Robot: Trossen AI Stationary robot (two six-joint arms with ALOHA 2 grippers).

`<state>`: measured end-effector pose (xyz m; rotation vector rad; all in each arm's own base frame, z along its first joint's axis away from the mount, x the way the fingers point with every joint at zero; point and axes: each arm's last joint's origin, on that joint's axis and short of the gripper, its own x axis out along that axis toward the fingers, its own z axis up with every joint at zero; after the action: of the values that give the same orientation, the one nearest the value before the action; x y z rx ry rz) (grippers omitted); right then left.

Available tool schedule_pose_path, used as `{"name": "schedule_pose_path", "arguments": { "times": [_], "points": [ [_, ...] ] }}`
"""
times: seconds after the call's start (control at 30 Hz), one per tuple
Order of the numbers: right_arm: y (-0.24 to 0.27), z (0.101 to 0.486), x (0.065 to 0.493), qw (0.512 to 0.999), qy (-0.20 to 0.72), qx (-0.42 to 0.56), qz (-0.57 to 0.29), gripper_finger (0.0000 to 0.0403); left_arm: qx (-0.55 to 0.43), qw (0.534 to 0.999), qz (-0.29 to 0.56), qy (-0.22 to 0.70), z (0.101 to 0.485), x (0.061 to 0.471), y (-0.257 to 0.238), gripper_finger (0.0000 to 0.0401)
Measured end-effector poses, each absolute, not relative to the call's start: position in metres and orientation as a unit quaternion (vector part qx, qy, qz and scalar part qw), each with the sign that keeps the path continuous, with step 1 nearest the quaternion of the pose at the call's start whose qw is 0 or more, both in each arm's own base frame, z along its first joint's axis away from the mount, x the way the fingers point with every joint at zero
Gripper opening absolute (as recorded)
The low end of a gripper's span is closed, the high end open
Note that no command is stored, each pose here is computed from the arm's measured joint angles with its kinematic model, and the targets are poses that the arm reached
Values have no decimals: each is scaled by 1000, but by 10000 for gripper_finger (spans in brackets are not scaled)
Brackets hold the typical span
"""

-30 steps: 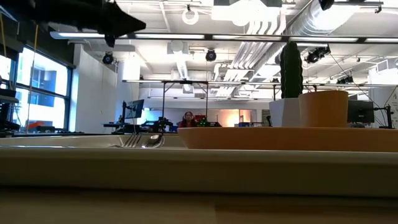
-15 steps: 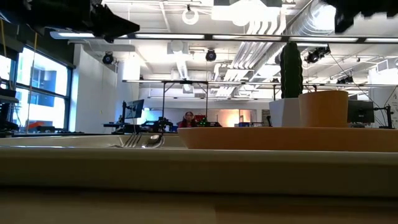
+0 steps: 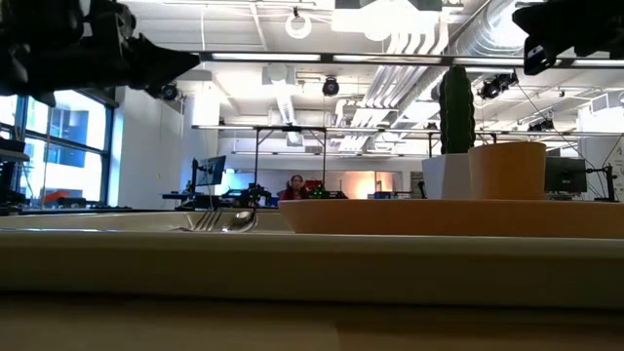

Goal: Pick and place plate/cup/fork/spoon on tray
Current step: Return to Home Position

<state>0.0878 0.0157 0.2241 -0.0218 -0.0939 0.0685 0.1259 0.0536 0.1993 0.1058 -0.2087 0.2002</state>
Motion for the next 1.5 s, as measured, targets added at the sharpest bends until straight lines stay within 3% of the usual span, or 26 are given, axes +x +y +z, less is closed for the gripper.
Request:
{"name": "schedule_pose_path", "arguments": {
  "times": [0.37, 0.77, 1.1, 1.4, 1.5],
  "points": [
    [16, 221, 78, 997, -42, -4, 69, 0, 63, 991, 78, -88, 186, 118, 49, 0],
    [17, 195, 91, 995, -90, 13, 46, 0, 75, 991, 93, -65, 182, 116, 53, 0],
    [12, 181, 95, 997, -76, -17, 15, 0, 70, 992, 97, -48, 179, 110, 65, 0],
    [12, 179, 96, 996, -67, 17, 51, 0, 59, 996, 12, -70, 184, 110, 60, 0],
    [12, 177, 96, 996, -54, 61, 41, 0, 63, 989, 16, -130, 197, 107, 58, 0]
  ]
}}
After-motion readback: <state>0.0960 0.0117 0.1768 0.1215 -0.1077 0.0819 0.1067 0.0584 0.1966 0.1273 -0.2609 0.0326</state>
